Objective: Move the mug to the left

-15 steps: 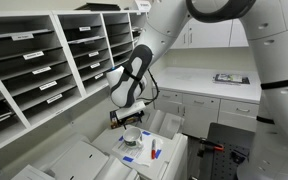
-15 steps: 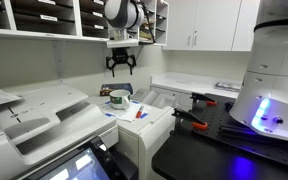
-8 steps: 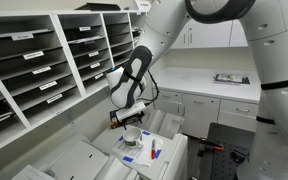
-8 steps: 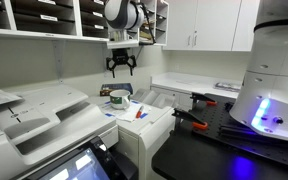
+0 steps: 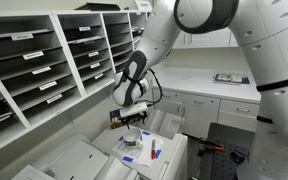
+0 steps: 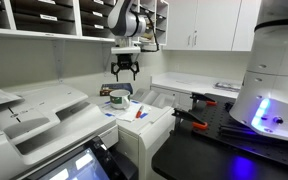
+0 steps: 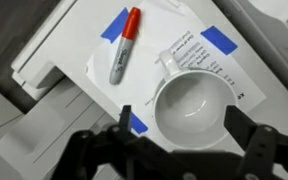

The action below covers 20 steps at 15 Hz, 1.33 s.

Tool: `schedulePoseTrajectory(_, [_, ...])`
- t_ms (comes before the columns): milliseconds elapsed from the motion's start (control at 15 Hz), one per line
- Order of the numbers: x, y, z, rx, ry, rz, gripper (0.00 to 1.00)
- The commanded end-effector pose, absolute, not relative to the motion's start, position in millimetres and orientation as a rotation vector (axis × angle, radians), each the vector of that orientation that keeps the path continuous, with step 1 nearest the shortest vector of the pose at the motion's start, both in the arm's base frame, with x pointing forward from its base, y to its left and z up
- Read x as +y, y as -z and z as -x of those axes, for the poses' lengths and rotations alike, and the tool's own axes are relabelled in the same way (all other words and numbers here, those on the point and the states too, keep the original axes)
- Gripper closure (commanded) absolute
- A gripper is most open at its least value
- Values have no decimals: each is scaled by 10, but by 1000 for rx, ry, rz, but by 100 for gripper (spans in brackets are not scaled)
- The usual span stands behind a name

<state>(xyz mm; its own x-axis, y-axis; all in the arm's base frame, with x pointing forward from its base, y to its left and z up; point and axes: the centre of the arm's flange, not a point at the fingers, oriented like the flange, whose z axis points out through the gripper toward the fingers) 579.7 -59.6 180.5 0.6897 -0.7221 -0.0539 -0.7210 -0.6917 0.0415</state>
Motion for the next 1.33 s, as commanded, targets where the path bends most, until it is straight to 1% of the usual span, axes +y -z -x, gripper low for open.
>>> schedulePoseTrajectory(0, [-706,-1552,-6002,-1248,119,-2901,0])
schedulePoseTrajectory(400, [-749,-996,-6211,-1262,146,-2833,0])
schedulePoseTrajectory(733, [-816,-801,-6321,-1254,144,-2812,0])
schedulePoseTrajectory(800, [-820,-777,-6330,-1245,142,-2812,3])
schedulePoseTrajectory(867, [-818,-748,-6336,-1235,148,-2816,25])
schedulePoseTrajectory(1000, [-820,-680,-6344,-1223,155,-2816,31])
schedulePoseTrajectory(1267, [-872,-608,-6327,-1222,156,-2808,63])
